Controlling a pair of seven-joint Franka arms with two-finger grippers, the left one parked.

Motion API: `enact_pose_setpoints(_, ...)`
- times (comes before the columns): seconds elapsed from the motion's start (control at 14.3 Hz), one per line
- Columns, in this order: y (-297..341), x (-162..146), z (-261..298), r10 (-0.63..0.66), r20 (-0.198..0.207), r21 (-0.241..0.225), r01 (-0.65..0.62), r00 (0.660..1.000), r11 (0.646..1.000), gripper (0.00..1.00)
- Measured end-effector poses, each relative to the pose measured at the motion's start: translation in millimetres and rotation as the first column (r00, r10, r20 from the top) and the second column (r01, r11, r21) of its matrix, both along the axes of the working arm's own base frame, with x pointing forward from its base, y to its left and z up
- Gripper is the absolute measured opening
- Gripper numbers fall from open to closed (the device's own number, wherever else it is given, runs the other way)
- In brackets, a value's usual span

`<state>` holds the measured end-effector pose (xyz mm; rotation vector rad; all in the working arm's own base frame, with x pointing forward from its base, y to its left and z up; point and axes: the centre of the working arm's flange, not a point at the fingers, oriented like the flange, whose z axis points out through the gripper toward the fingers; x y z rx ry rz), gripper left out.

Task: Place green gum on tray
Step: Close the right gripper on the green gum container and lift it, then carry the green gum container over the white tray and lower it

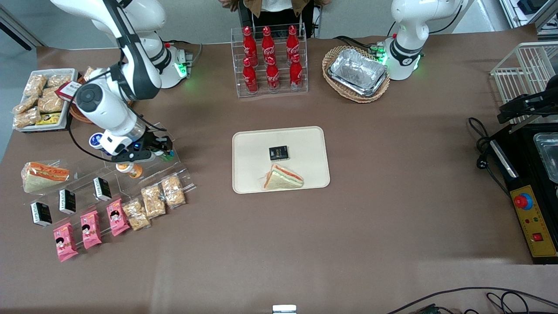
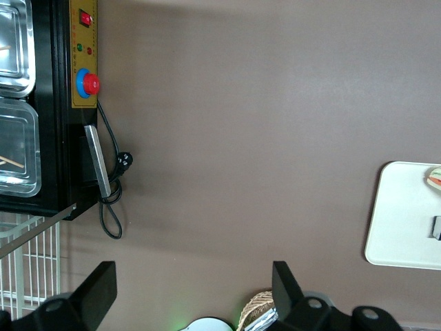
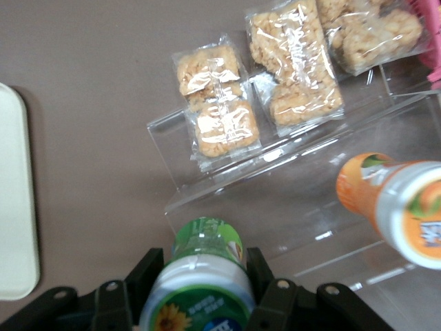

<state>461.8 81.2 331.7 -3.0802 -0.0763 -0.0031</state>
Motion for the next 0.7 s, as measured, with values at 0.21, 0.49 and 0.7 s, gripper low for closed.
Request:
enact_pose_setpoints(0.21,-5,19,48,0.005,-0.031,0.007,-0.004,1.000,1.000,0.56)
enact_pose_setpoints(0.49,-15,45,122,0.027,-0.053,0.021,-0.026,0.998,0.999,0.56)
enact_pose_setpoints(0.7,-28,57,169,0.046,-0.067,0.030,-0.044,0.997,0.999,0.56)
